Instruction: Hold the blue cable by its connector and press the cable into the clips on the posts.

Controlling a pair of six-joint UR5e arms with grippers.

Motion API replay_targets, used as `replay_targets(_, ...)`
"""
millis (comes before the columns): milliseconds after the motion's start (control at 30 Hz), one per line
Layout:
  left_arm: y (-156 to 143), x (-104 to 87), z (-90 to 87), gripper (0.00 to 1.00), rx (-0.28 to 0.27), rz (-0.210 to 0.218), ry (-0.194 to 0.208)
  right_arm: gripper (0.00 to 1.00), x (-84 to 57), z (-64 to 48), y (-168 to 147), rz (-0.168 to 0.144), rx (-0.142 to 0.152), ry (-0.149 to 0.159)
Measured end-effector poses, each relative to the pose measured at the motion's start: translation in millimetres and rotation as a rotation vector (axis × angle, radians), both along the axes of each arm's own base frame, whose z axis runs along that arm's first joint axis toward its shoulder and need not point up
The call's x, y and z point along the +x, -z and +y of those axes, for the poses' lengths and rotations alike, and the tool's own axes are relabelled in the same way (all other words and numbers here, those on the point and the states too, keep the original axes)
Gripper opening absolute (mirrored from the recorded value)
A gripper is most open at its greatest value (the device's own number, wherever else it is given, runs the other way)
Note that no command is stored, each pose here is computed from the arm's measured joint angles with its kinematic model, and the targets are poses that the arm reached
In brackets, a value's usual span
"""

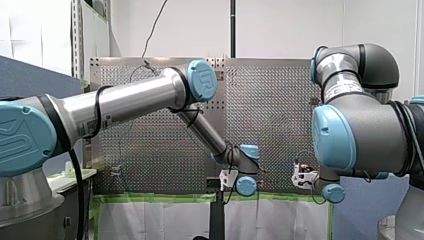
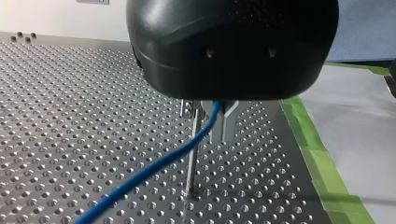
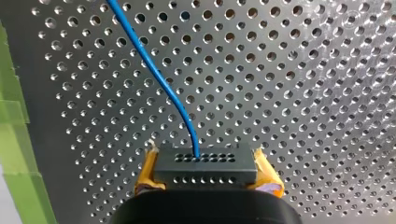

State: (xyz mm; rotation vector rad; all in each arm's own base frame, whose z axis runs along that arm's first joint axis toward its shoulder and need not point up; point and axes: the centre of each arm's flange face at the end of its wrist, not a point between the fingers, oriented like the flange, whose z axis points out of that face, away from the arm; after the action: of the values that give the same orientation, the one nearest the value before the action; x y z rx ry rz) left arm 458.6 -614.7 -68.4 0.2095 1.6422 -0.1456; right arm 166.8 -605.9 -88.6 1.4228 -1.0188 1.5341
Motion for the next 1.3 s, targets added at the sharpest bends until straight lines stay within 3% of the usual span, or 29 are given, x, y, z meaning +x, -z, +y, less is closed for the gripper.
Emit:
replay_targets(300, 25.7, 8.7, -0.7, 0.00, 0.018, 0.041, 0.009, 0.00, 0.3, -9.3, -4.4, 0.000, -0.010, -0.005)
replay_targets(467, 22.3, 17.2, -5.0, 0.00, 0.019, 0.053, 0.013, 0.00, 0.5, -14.0, -6.5, 0.000, -0.016, -0.007)
replay_targets(833, 1.3, 33.1, -16.1, 0.00, 0.002, 0.033, 0.011, 0.00, 1.7, -21.8, -10.4, 0.001, -0.025, -0.017)
replay_targets(1300, 1.9, 43.7, -9.2, 0.00, 0.000, 0.036, 0.015, 0.00, 1.7, -31.0, -15.1, -0.001, -0.028, -0.021)
